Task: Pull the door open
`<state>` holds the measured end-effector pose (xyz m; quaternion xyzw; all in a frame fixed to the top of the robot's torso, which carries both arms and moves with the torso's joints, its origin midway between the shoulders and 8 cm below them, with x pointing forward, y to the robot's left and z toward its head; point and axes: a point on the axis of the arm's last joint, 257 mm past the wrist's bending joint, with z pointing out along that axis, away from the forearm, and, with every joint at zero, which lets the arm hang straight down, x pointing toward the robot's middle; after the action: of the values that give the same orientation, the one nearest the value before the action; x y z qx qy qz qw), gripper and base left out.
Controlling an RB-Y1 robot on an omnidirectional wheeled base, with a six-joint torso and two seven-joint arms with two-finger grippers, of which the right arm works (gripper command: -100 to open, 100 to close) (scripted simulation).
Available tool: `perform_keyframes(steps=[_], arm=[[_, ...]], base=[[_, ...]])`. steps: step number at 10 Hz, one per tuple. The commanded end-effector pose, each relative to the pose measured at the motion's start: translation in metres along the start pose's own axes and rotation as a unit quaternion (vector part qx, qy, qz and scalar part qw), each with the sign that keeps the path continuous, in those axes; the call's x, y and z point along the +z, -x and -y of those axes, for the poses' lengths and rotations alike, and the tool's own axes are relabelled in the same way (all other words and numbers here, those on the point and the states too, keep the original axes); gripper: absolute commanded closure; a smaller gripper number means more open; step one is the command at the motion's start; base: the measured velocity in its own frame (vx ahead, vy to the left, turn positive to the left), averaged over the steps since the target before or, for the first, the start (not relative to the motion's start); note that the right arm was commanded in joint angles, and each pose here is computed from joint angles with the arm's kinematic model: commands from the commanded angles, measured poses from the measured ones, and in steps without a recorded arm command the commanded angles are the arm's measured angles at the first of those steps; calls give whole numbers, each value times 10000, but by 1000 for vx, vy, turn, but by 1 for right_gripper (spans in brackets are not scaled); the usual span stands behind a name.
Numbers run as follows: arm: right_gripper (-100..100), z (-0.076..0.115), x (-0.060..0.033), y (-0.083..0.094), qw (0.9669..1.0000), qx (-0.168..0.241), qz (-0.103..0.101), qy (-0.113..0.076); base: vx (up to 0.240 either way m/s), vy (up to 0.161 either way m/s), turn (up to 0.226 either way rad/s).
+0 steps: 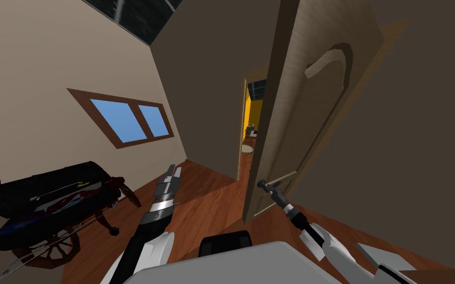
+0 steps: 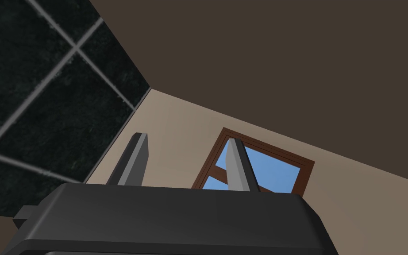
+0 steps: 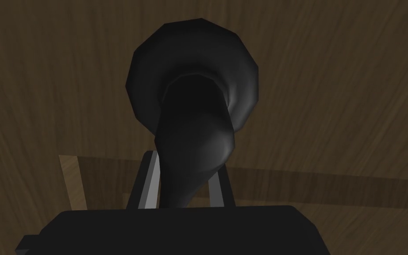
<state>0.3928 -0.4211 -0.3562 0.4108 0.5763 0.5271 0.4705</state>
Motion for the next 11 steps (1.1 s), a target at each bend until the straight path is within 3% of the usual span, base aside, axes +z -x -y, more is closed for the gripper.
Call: perform_keyframes(steps=[1,4,5,6,8,9,11], arm=[[100,-16,-93,-78,9998,9,-176,36],[100,-30,-218,-158,9992,29,-393,53],[100,-1,-197,-149,9994,34,-344,10],[100,18,-313,-163,9993,46,-380,12],[100,29,-458,-160,9992,44,-408,20],[100,29,-458,-160,9992,44,-408,20],[100,38,-646,-158,9990,42,-444,30]], base=[[-81,-79,-9],[-46,-69,-3],[-12,-28,5],[-10,-30,82],[-22,-42,101],[-18,-29,30],[-26,-35,88]])
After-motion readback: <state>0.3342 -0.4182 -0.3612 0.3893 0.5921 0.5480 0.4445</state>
